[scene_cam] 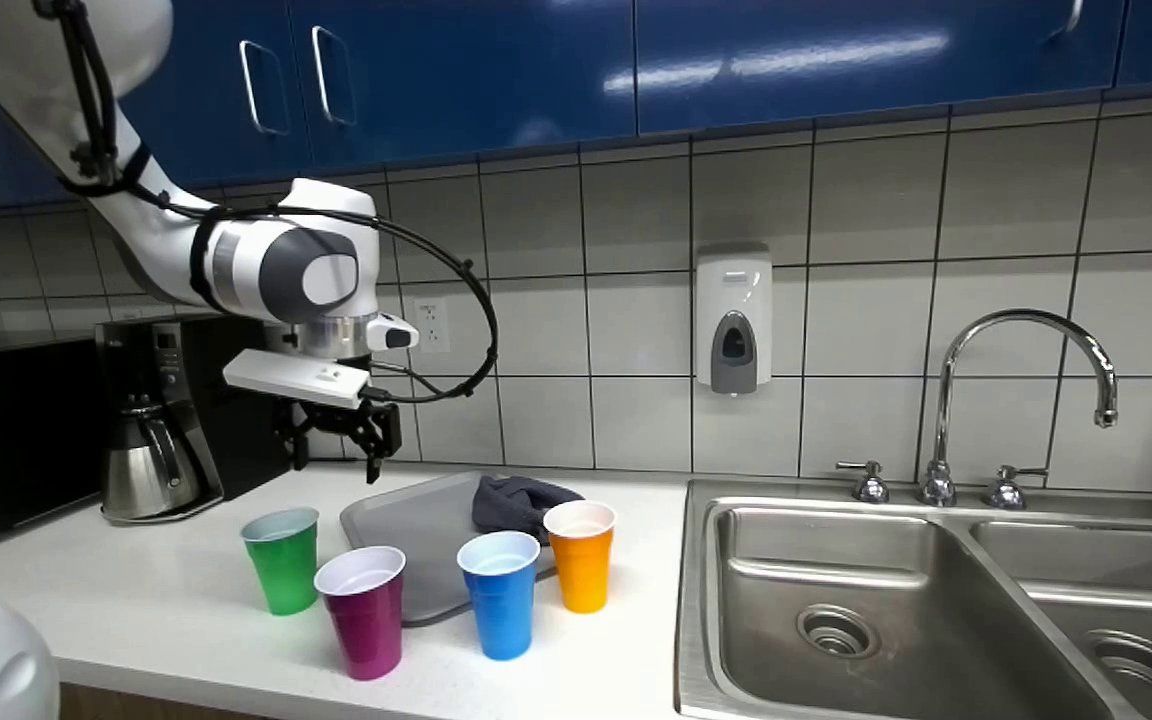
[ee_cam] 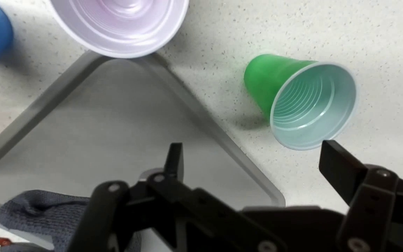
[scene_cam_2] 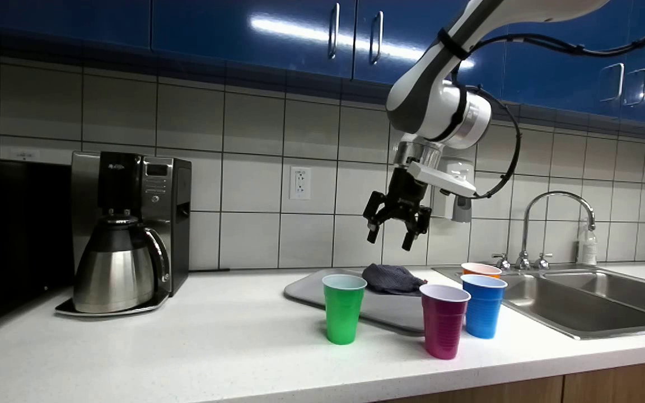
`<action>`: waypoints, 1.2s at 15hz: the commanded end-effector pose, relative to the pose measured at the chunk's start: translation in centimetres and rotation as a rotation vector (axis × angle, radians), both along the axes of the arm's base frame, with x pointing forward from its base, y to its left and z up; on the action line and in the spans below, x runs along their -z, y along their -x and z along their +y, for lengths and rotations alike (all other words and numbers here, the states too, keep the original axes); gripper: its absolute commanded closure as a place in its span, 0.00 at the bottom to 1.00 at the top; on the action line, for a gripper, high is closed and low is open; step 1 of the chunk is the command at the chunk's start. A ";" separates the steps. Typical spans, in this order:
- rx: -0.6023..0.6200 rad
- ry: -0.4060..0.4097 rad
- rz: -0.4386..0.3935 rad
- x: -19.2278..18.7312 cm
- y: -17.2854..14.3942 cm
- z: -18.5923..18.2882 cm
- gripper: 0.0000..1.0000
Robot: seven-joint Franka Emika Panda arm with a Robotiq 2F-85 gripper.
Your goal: Shift all the cups to the counter
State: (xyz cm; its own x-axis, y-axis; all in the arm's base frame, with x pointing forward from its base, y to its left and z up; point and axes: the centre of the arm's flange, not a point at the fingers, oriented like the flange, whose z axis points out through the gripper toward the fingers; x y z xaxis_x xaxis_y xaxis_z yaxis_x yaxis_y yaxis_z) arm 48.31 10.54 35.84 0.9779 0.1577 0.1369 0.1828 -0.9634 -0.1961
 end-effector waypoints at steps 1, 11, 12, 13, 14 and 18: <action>0.017 -0.028 0.049 -2.0 0.1 -0.4 0.00; -0.011 -0.017 0.062 -2.6 1.2 1.3 0.00; -0.013 -0.017 0.060 -2.8 1.3 1.5 0.00; -0.013 -0.017 0.061 -2.8 1.3 1.5 0.00; -0.013 -0.017 0.063 -2.6 1.3 1.5 0.00; -0.012 -0.016 0.068 -2.3 1.2 1.5 0.00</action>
